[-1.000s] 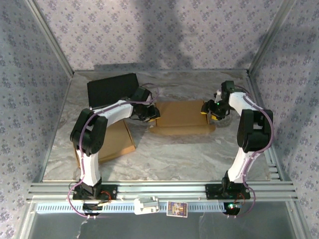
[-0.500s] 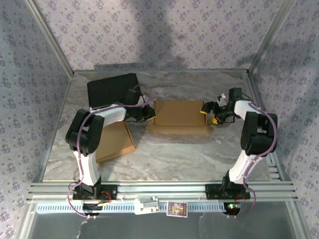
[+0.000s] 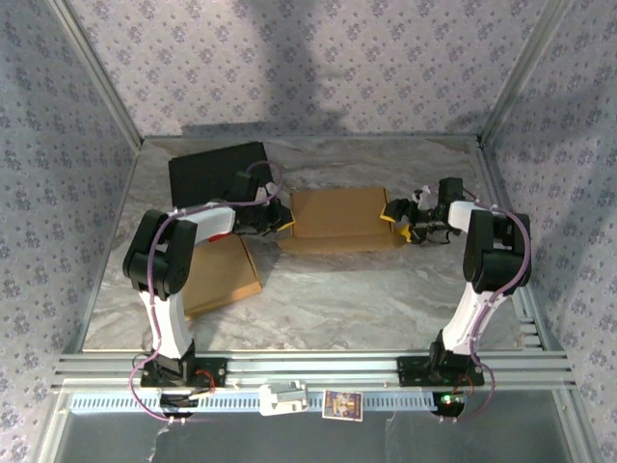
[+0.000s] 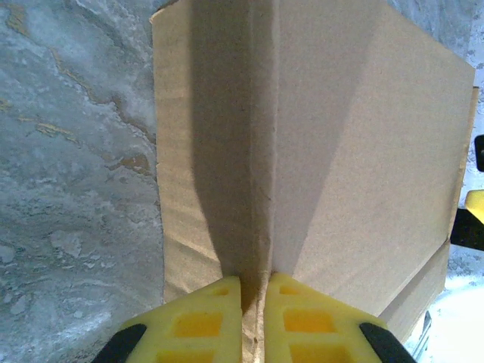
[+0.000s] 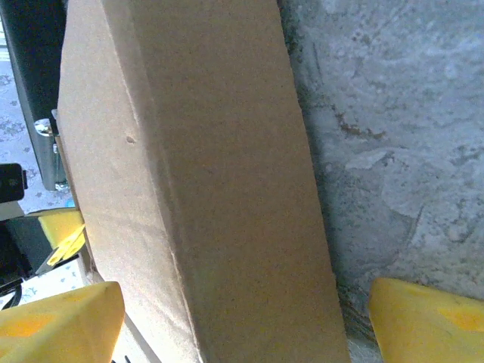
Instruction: Fold the paper box
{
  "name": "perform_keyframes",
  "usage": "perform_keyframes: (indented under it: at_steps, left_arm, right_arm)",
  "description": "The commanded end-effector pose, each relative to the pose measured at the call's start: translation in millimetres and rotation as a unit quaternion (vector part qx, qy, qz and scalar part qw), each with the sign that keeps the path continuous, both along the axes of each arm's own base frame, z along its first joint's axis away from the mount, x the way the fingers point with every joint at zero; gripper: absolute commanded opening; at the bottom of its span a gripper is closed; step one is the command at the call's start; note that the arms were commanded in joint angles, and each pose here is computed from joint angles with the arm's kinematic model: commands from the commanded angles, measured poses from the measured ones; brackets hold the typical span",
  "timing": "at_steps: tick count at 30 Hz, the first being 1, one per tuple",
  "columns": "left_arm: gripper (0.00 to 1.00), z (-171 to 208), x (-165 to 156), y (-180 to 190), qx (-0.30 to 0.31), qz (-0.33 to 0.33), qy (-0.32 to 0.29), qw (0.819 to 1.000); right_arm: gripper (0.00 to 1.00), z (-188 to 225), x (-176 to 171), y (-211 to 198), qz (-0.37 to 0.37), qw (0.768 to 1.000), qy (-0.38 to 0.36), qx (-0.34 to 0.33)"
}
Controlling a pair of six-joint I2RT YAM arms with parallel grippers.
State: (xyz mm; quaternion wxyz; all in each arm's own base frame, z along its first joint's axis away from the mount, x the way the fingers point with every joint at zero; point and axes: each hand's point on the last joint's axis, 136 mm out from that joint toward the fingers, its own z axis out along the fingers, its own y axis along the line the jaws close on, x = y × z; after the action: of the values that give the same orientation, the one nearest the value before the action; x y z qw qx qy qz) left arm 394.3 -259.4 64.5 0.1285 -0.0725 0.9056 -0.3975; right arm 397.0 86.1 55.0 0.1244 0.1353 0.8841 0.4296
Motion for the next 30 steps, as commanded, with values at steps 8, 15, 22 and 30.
perform_keyframes:
  at_steps: [8,15,22,30]
  left_arm:
    - [0.06,-36,-8,21,-0.040,0.012,0.063,0.997]
    - [0.05,-43,-7,26,-0.057,0.001,0.074,0.996]
    - [0.06,-41,-4,25,-0.057,-0.003,0.073,0.996]
    - [0.18,-6,13,27,-0.050,0.011,0.021,0.998]
  right_arm:
    - [0.88,14,15,9,0.031,0.999,-0.010,0.034]
    - [0.90,28,29,21,0.054,0.996,-0.024,0.063]
    - [0.83,40,34,60,0.089,0.990,-0.021,0.107]
    - [0.63,60,37,58,0.052,0.991,0.009,0.121]
